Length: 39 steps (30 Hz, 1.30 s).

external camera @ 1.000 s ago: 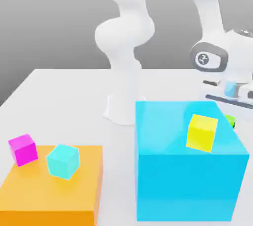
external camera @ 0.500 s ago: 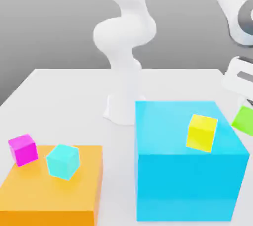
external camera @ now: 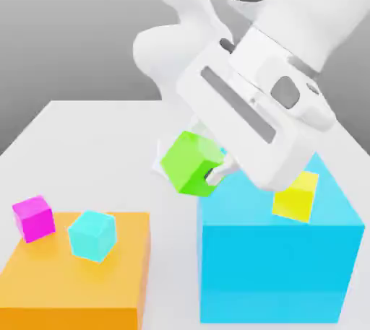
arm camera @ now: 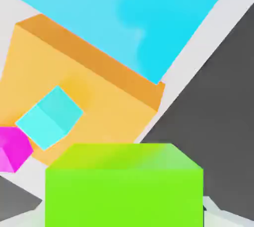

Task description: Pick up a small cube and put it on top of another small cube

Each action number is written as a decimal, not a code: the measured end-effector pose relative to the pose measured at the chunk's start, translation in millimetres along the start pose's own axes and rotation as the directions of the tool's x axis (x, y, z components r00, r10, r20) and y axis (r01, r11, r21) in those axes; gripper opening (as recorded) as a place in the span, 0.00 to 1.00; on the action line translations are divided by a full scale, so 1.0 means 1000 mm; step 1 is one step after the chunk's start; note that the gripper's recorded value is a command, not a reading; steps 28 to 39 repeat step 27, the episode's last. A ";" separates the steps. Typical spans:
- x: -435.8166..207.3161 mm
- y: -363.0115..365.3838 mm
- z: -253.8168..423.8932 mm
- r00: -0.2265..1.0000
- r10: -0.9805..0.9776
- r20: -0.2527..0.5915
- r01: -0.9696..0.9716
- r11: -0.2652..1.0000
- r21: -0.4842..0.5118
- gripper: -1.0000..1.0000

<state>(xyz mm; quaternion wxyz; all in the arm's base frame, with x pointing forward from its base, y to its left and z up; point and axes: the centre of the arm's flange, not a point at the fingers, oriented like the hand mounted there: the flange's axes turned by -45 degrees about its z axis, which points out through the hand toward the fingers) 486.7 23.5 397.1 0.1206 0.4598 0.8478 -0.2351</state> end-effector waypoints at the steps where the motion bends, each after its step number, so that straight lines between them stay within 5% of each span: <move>1: -0.010 -0.008 0.008 1.000 -0.012 -0.027 0.012 1.000 0.002 0.00; 12: -0.047 -0.084 0.091 0.940 -0.167 -0.298 0.117 0.977 -0.181 0.00; 23: -0.036 -0.122 0.180 0.901 -0.232 -0.367 0.094 0.929 -0.357 0.00; 24: -0.032 -0.120 0.189 0.901 -0.231 -0.366 0.094 0.930 -0.356 1.00; 39: -0.032 -0.120 0.189 0.901 -0.231 -0.366 0.094 0.930 -0.356 1.00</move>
